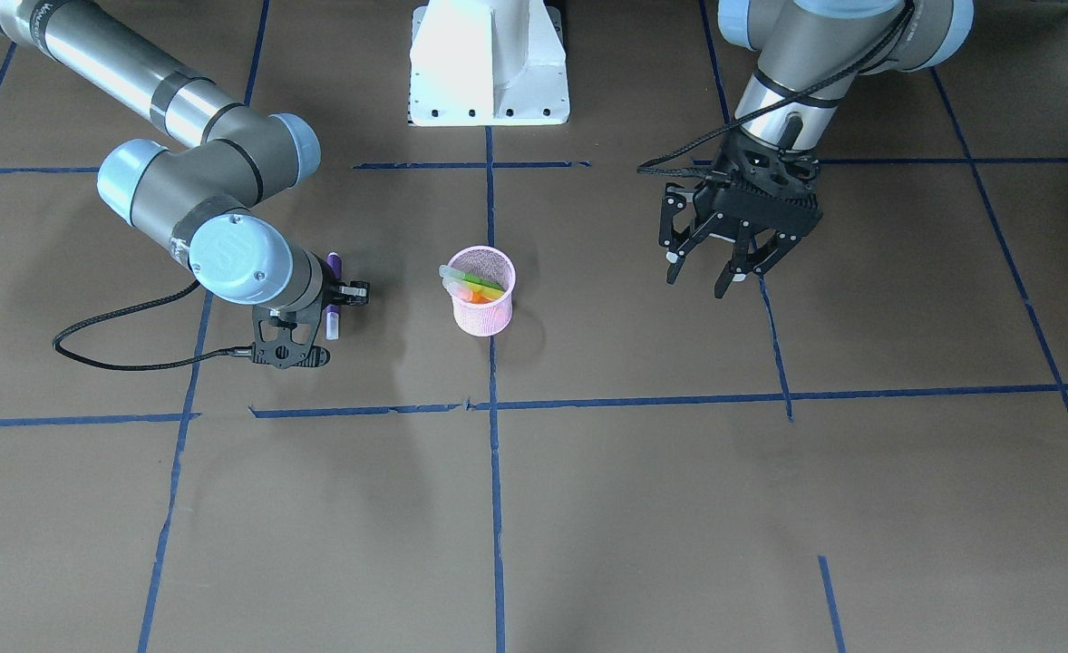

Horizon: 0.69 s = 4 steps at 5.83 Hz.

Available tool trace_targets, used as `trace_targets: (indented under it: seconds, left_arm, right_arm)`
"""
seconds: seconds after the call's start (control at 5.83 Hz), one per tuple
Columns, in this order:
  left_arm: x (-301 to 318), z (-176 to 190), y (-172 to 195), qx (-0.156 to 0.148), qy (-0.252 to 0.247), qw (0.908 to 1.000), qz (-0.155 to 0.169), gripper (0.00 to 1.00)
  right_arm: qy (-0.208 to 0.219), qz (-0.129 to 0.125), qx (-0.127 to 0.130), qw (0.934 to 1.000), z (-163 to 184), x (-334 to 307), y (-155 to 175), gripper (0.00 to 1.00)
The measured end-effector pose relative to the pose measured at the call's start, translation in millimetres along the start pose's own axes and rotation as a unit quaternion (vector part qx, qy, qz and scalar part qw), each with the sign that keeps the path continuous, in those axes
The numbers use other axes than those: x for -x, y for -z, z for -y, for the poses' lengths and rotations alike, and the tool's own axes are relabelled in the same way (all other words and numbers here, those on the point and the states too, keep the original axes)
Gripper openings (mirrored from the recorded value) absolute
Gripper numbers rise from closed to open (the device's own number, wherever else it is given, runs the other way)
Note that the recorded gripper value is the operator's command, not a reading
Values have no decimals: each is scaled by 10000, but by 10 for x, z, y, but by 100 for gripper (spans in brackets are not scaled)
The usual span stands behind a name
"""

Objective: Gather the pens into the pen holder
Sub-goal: 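Lower the right gripper and close it on the purple highlighter, then carry the purple highlighter over the pink cup with the right gripper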

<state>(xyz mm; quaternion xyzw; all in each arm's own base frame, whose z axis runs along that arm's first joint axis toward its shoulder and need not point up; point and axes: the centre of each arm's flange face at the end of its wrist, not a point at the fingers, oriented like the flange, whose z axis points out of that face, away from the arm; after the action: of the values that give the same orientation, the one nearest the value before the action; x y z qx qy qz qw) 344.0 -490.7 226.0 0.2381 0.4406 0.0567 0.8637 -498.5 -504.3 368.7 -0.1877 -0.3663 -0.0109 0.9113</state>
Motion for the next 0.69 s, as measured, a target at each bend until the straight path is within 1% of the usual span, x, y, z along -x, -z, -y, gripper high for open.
trace_targets:
  seconds: [0.34,0.51,0.69]
  left_arm:
    - [5,0,-3,-5,-5,10000,11,59]
    - [8,-2,-5,-4,-5,10000,14,59]
    - [9,-2,-6,-3,-5,10000,15,60]
  right_arm:
    - [42,34,36,10000,-1,6,11,0]
    - [120,143,5,9998,-49,64,135,0]
    - [315,305,-291,9986,-246,203,426,0]
